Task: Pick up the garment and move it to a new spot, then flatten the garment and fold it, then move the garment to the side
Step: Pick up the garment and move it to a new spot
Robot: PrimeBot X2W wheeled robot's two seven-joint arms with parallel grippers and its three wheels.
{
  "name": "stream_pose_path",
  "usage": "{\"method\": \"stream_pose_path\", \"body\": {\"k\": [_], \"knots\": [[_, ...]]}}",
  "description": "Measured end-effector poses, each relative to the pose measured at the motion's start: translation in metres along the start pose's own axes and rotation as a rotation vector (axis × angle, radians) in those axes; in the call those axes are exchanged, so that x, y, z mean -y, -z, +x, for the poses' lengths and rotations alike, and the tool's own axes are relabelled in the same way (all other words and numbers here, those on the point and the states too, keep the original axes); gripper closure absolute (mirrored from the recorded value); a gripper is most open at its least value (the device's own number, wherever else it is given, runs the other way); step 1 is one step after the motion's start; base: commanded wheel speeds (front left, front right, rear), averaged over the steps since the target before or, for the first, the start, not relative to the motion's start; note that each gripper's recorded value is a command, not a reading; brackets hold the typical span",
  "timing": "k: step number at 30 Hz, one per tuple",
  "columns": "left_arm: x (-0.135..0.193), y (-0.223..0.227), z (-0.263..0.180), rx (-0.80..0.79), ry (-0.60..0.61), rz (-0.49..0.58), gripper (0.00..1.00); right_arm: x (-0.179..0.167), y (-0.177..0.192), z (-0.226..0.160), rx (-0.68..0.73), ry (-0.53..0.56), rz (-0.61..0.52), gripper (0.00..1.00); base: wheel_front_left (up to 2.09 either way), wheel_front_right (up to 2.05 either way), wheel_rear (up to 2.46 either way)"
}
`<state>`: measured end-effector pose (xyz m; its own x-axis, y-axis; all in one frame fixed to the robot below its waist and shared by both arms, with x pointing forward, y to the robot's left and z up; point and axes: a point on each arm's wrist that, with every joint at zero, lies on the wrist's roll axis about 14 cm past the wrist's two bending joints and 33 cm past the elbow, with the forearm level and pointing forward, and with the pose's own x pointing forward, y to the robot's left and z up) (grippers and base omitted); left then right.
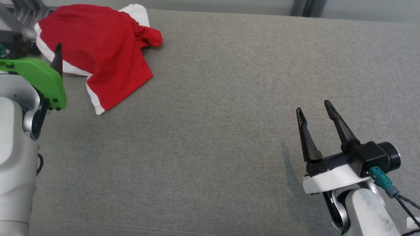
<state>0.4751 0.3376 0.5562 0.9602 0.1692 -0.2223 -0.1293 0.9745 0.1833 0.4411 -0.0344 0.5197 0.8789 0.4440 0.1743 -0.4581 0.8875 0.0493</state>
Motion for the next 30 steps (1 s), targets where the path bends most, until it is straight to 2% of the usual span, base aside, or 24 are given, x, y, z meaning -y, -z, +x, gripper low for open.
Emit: {"method": "stream_pose_path", "body": {"k": [7,20,30], "knots": [[0.037,0.065,0.036,-0.255,0.110,0.004,0.00,0.027,0.026,-0.001,-0.053,0.063,-0.002,0.00,0.00,0.00,0.00],[0.060,0.143,0.069,-0.478,0.147,-0.016,0.00,0.063,0.057,-0.010,-0.124,0.150,-0.009,0.00,0.00,0.00,0.00],[0.064,0.175,0.080,-0.584,0.125,-0.002,0.00,0.077,0.070,-0.018,-0.159,0.187,-0.019,0.00,0.00,0.00,0.00]]}}
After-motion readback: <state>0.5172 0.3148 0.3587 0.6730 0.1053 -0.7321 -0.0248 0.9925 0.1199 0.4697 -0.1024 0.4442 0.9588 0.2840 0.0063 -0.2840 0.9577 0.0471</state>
